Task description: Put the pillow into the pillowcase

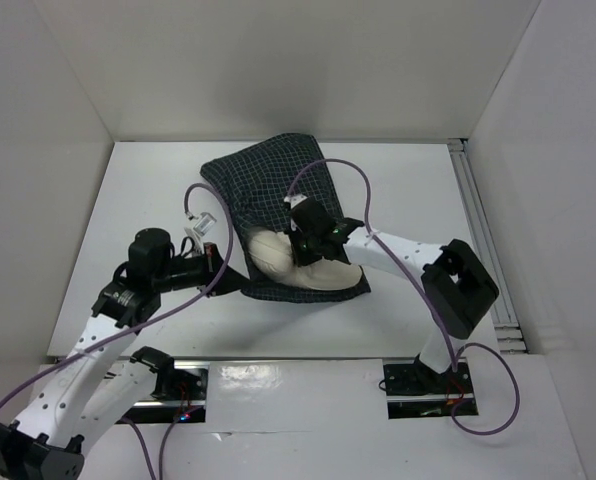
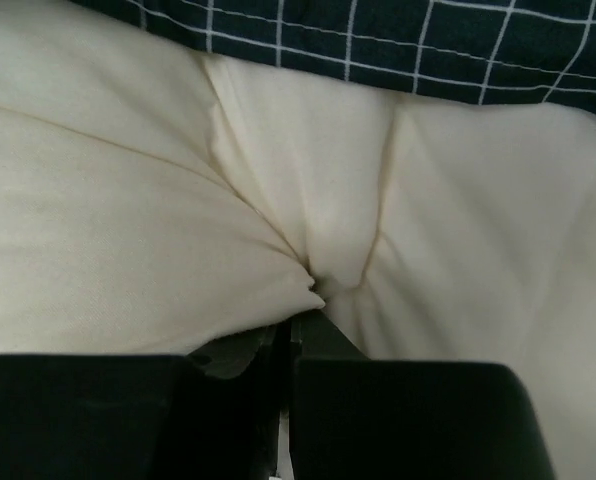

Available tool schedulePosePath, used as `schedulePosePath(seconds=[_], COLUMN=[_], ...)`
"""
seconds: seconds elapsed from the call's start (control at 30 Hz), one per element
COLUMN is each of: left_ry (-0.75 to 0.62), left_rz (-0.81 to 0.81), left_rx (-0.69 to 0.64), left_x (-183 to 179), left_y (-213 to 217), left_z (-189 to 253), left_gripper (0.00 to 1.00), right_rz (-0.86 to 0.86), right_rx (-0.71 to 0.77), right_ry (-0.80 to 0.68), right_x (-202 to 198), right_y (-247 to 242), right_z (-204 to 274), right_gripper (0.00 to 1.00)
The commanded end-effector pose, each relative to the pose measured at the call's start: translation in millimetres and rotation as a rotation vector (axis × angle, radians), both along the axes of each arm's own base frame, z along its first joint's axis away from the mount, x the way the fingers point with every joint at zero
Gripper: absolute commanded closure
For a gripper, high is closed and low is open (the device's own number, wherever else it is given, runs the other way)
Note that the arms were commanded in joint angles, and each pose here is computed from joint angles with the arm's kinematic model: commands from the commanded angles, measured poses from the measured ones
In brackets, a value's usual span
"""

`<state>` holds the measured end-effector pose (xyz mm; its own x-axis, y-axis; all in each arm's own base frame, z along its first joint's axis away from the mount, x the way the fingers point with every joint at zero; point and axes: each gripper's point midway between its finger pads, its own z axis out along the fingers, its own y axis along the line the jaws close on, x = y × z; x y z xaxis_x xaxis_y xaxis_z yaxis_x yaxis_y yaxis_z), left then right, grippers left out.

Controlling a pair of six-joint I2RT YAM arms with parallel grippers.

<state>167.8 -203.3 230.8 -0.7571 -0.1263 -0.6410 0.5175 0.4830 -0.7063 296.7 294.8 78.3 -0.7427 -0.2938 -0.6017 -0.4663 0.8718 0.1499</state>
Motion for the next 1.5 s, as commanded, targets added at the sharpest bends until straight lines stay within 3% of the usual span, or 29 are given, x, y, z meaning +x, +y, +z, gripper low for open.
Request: schedulePosePath(seconds=[0.0,0.17,0.2,0.23,0.27,0.3,0.37,0.43,0.47,0.6,0.63,0.67,0.7,0.73,0.77,0.8,0.83,0.9,0.93,0.97,1.0,1.07,1.1,1.17,1.23,1.27,1.37,1.4,1.47], left_ry=[-0.121,-0.076,-0.099,-0.088,-0.063,-0.108,-0.133,-0.181,-0.155,-0.074,-0.053,-0.04,-0.025,0.012,0.003,0.008,0.048,0.044,0.057,0.049,0.083,0.088,0.108,0.115,0.113,0.173,0.275,0.345,0.338], left_rz=[-0.135,-0.072,-0.044,-0.029,-0.014,-0.001,0.073,0.15,0.178,0.212,0.203,0.211,0.206,0.199,0.259,0.264,0.284,0.406,0.457,0.537,0.614,0.704,0.716,0.769,0.754,0.755,0.706,0.664,0.599], left_rx=[-0.13,-0.088,-0.058,-0.036,-0.008,0.007,0.06,0.113,0.14,0.243,0.263,0.291,0.315,0.368,0.428,0.461,0.514,0.587,0.621,0.631,0.659,0.603,0.58,0.564,0.506,0.527,0.509,0.526,0.458], left_x=[-35.9,-34.3,-28.1,-26.5,-27.1,-24.4,-9.2,5.7,14.8,52.9,60.1,71.3,76.8,89.5,103.9,108.9,120.5,147.9,157.8,173.8,187.8,217.5,229.5,250.7,273.7,286.3,311.2,315.1,325.9], left_y=[-6.3,0.3,3.2,5.4,8.5,11.2,18.6,28.4,30.2,28.3,26.1,25.7,20.4,14.9,19.5,15.8,17.7,27.4,33.0,41.0,50.3,66.7,68.2,86.0,84.7,93.9,86.5,79.9,57.8], left_z=[54.7,46.8,51.2,51.0,48.4,61.3,65.6,75.5,70.0,42.4,35.7,25.8,20.2,1.0,-3.6,-10.2,-28.3,-33.5,-36.6,-31.0,-40.0,-33.0,-39.5,-48.0,-50.3,-79.5,-108.9,-140.8,-140.8], left_gripper=[1.0,0.98,0.83,0.42,0.24,0.11,0.03,0.01,0.03,0.44,0.69,0.76,0.82,0.85,0.85,0.81,0.71,0.57,0.57,0.52,0.43,0.22,0.16,0.01,0.0,0.0,0.0,0.0,0.0], right_rz=[-0.069,-0.045,-0.051,-0.039,-0.046,-0.025,0.009,0.039,0.035,-0.097,-0.149,-0.228,-0.292,-0.352,-0.44,-0.461,-0.482,-0.527,-0.53,-0.554,-0.548,-0.54,-0.531,-0.503,-0.478,-0.458,-0.44,-0.424,-0.431], right_rx=[0.027,0.056,0.061,0.066,0.098,0.121,0.179,0.193,0.205,0.222,0.229,0.192,0.17,0.15,0.129,0.117,0.115,0.14,0.194,0.231,0.281,0.397,0.459,0.552,0.615,0.65,0.708,0.718,0.711], right_ry=[-0.054,-0.072,-0.087,-0.091,-0.113,-0.118,-0.155,-0.189,-0.214,-0.282,-0.286,-0.306,-0.299,-0.291,-0.253,-0.217,-0.182,-0.057,-0.04,-0.011,0.075,0.104,0.166,0.179,0.228,0.219,0.243,0.249,0.277], right_x=[22.7,13.8,15.0,9.4,9.2,3.6,-7.4,-20.1,-25.9,-30.5,-31.5,-28.6,-31.9,-31.2,-28.6,-31.5,-34.5,-44.5,-44.2,-43.6,-55.8,-53.2,-59.7,-54.8,-57.5,-52.7,-45.2,-43.5,-38.7], right_y=[0.2,10.7,9.7,11.5,11.8,17.0,24.5,29.0,23.1,-13.2,-22.4,-40.1,-60.0,-73.5,-93.6,-102.6,-110.5,-121.6,-118.6,-121.5,-114.9,-104.4,-100.2,-90.6,-83.8,-77.4,-67.0,-63.1,-58.6], right_z=[0.8,18.8,24.6,27.4,43.2,51.5,79.1,98.5,114.7,149.2,152.3,146.5,144.2,137.3,120.2,108.7,99.4,68.0,66.5,61.3,45.9,47.5,42.0,48.9,47.5,50.6,46.4,45.7,33.0], right_gripper=[1.0,1.0,1.0,1.0,1.0,0.95,0.69,0.28,0.23,0.17,0.19,0.25,0.61,0.79,0.92,0.97,0.95,0.72,0.64,0.38,0.29,0.17,0.06,0.0,0.0,0.0,0.0,0.0,0.05])
